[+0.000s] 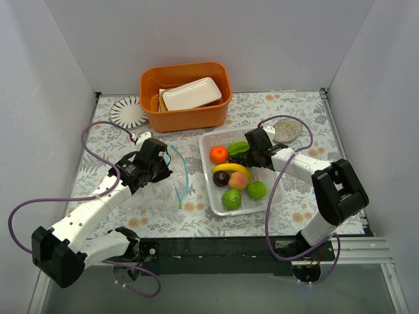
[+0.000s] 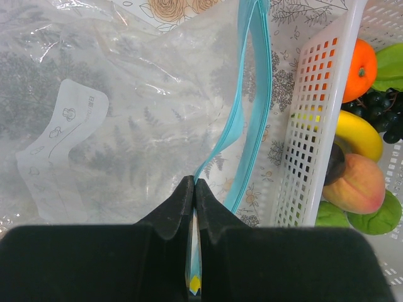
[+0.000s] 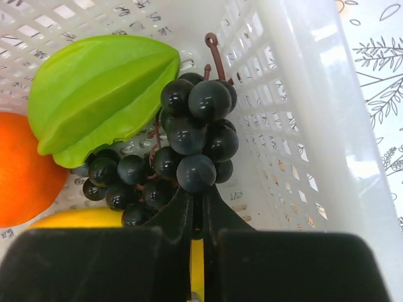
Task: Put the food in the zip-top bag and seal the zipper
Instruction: Pick up the fake fruit from the bin, then place the fake fruit in the zipper food storage bag.
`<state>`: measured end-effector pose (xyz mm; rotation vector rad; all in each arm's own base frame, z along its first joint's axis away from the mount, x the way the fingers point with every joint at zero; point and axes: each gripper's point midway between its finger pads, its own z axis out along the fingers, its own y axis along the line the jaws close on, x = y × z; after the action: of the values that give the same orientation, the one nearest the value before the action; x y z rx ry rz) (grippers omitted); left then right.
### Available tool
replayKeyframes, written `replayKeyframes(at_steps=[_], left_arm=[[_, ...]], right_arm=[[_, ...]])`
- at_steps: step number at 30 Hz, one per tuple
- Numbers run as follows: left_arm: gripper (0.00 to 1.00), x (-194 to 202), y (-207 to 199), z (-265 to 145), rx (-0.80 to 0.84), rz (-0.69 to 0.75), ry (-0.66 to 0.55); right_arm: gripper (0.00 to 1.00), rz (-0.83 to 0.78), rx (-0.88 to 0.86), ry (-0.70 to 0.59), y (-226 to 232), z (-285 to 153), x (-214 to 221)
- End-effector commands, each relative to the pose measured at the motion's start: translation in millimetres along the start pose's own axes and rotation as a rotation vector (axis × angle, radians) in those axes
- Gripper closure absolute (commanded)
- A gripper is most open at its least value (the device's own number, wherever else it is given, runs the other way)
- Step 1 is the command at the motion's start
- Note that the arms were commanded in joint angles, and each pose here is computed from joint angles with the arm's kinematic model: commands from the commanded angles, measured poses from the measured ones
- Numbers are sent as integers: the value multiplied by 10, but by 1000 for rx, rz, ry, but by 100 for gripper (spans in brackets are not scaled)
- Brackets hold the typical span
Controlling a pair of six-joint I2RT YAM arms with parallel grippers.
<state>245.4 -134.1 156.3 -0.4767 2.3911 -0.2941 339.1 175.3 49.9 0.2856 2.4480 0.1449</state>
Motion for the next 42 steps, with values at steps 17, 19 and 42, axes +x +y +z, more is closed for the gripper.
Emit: replayKeyframes(at_steps=[17,19,42], left_arm=[[100,-92,-2,-121,19,-9,-31],[100,-92,-5,-125,21,-11,-31],[100,-48,-92,-64,46,-7,-3]], right_arm=[[99,-96,-265,-198,329,-905,-652],[99,-112,-296,-216,349,-1024,-690],[96,-215,-733,-148,1526,-1890,-371]])
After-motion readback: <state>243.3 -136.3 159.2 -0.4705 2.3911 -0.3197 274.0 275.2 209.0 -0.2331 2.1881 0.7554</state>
